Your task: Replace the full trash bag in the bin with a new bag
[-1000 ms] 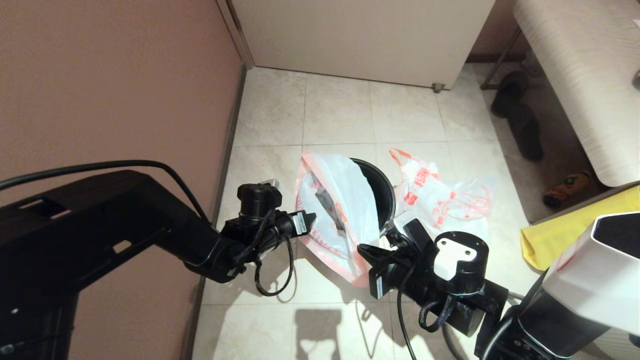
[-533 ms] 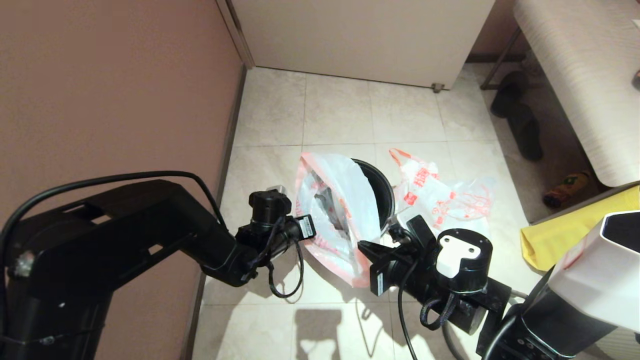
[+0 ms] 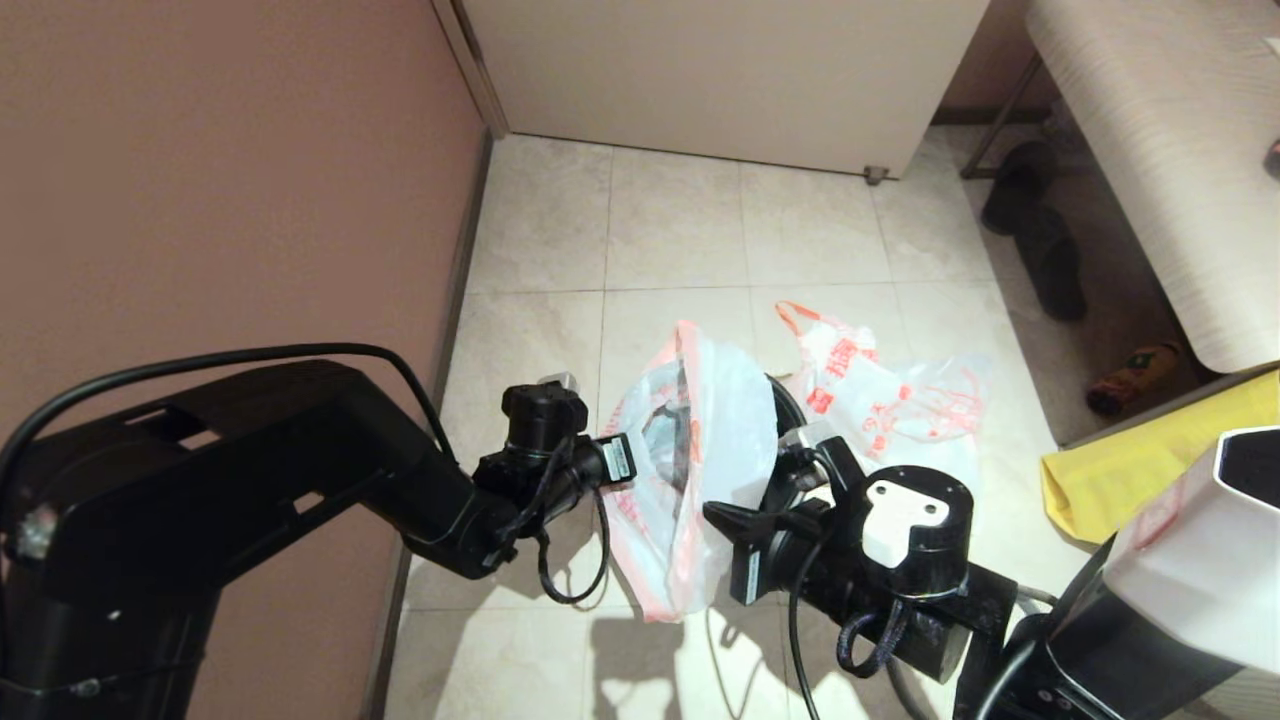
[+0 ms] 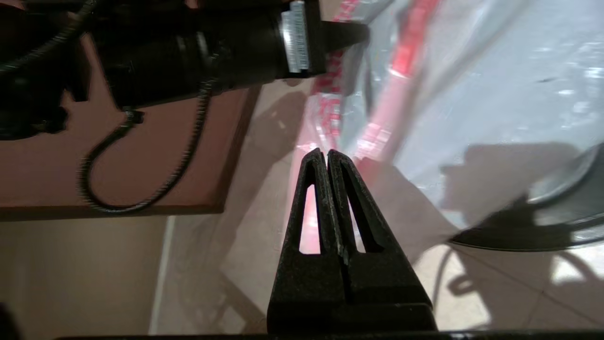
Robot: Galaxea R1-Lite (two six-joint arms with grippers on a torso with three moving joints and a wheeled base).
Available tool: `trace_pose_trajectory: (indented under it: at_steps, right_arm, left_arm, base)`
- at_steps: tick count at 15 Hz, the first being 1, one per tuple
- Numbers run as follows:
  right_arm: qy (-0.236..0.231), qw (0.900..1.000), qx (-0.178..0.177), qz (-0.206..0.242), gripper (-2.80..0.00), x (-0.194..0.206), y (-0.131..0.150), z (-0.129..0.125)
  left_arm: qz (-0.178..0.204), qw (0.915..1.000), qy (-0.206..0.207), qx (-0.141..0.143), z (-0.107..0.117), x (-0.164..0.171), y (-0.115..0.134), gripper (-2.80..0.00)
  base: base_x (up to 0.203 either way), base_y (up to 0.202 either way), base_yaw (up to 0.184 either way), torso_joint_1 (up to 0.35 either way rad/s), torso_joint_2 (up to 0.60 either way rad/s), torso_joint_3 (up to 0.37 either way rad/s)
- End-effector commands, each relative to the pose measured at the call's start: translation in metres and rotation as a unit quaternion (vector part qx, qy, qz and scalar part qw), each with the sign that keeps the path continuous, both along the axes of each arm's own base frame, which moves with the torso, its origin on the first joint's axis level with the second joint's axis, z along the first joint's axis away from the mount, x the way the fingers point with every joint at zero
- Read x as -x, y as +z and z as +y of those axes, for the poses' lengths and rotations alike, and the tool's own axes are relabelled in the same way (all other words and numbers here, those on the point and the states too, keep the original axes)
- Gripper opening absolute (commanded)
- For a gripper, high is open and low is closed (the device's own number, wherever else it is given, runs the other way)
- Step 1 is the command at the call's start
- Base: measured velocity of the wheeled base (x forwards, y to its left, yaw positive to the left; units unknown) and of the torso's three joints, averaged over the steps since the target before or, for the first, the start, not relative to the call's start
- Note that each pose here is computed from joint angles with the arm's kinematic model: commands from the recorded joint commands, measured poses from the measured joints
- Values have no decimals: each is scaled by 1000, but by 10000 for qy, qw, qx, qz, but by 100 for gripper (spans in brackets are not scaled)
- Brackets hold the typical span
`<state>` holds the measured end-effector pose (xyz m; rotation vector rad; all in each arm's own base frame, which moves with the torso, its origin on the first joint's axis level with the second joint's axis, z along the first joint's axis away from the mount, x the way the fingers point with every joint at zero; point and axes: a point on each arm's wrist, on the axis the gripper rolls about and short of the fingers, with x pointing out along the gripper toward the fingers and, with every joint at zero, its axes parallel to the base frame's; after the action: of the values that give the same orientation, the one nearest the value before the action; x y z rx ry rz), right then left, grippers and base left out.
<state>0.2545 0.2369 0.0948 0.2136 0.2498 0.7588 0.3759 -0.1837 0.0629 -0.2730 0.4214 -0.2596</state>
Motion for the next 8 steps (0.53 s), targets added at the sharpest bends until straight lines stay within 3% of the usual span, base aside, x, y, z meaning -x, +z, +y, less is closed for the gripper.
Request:
trace_pose_trajectory:
  at_steps: [1, 4, 8]
  right_arm:
    - [223, 9994, -254, -39, -280, 5, 15, -2]
    - [1132, 9910, -425, 568, -280, 14, 23, -4]
    - [1032, 9908, -610, 634, -280, -37, 23, -19]
  left_arm:
    - [-74, 10000, -16, 51, -1, 3, 6, -280]
    - [-18, 10000, -13, 26, -1, 2, 1, -280]
    - [45, 10000, 11, 69, -1, 0, -4, -280]
  base:
    - [0, 0, 0, 0, 0, 0]
    - [0, 0, 0, 0, 0, 0]
    - [0, 0, 0, 0, 0, 0]
